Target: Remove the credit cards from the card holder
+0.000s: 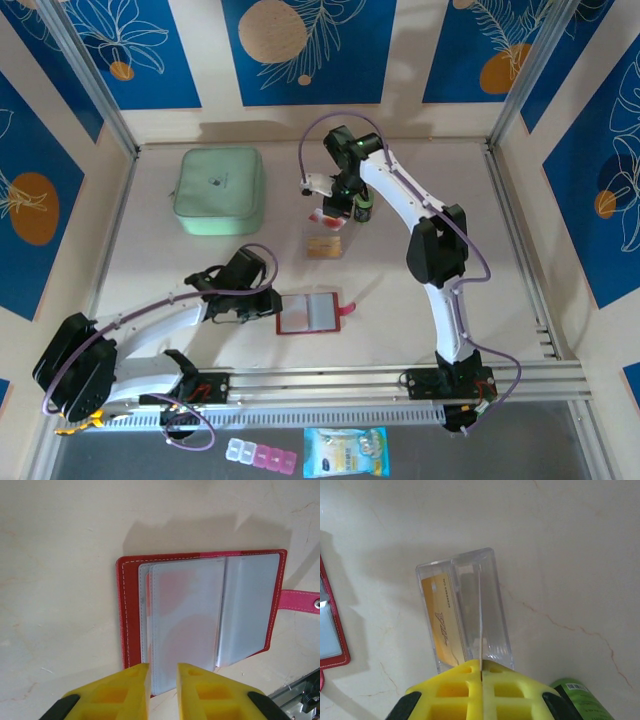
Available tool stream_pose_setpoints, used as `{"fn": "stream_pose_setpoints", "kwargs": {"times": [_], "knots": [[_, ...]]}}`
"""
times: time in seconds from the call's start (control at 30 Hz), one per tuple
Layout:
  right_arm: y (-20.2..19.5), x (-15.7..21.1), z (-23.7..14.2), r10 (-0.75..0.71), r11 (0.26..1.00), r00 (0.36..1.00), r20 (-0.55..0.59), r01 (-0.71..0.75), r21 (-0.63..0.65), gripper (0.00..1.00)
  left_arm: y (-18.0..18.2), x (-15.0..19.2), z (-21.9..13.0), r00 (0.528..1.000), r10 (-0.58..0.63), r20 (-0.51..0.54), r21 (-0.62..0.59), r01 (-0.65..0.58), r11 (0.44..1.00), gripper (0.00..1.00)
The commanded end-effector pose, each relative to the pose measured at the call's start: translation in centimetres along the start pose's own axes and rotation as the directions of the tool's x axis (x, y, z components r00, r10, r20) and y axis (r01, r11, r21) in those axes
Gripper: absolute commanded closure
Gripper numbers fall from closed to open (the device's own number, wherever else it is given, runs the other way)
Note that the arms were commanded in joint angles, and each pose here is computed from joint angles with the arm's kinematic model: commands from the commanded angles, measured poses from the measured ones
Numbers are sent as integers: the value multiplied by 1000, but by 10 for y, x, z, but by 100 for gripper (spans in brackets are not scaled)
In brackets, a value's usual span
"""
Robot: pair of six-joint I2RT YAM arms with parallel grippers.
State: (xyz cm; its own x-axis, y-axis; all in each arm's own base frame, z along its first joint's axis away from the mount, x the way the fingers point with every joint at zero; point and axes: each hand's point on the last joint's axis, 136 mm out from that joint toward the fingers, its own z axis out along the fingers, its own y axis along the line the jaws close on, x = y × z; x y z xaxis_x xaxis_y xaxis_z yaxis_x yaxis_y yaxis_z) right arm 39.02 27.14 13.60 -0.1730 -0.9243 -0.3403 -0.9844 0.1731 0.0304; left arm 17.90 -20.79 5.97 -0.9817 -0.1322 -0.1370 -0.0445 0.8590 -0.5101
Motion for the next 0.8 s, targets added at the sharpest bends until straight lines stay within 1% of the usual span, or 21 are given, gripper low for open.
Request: {"fn": "stream_pose_setpoints", "kwargs": {"times": [0.0, 0.4, 0.57, 0.63, 0.7, 0.77], "knots": [[6, 1, 5, -16, 999, 1000, -4, 16, -52, 100, 14, 5, -3, 1000, -27, 2, -34, 27, 999, 80], [20, 1, 18, -30, 992, 1000, -9, 29, -126, 100, 20, 7, -6, 999, -37, 5, -35, 37, 999, 80], [24, 3, 31, -21, 987, 999, -25, 17, -160, 100, 19, 6, -6, 999, -37, 6, -34, 37, 999, 80], [26, 2, 36, -17, 985, 1000, -25, 13, -170, 96, 20, 7, -6, 999, -38, 3, -35, 38, 999, 80], [25, 1, 39, -15, 986, 1000, -25, 11, -168, 88, 19, 7, -6, 999, -36, 3, -33, 36, 999, 80], [19, 1, 39, -9, 990, 999, -30, 4, -141, 82, 19, 7, -6, 999, -36, 1, -35, 36, 999, 80]]}}
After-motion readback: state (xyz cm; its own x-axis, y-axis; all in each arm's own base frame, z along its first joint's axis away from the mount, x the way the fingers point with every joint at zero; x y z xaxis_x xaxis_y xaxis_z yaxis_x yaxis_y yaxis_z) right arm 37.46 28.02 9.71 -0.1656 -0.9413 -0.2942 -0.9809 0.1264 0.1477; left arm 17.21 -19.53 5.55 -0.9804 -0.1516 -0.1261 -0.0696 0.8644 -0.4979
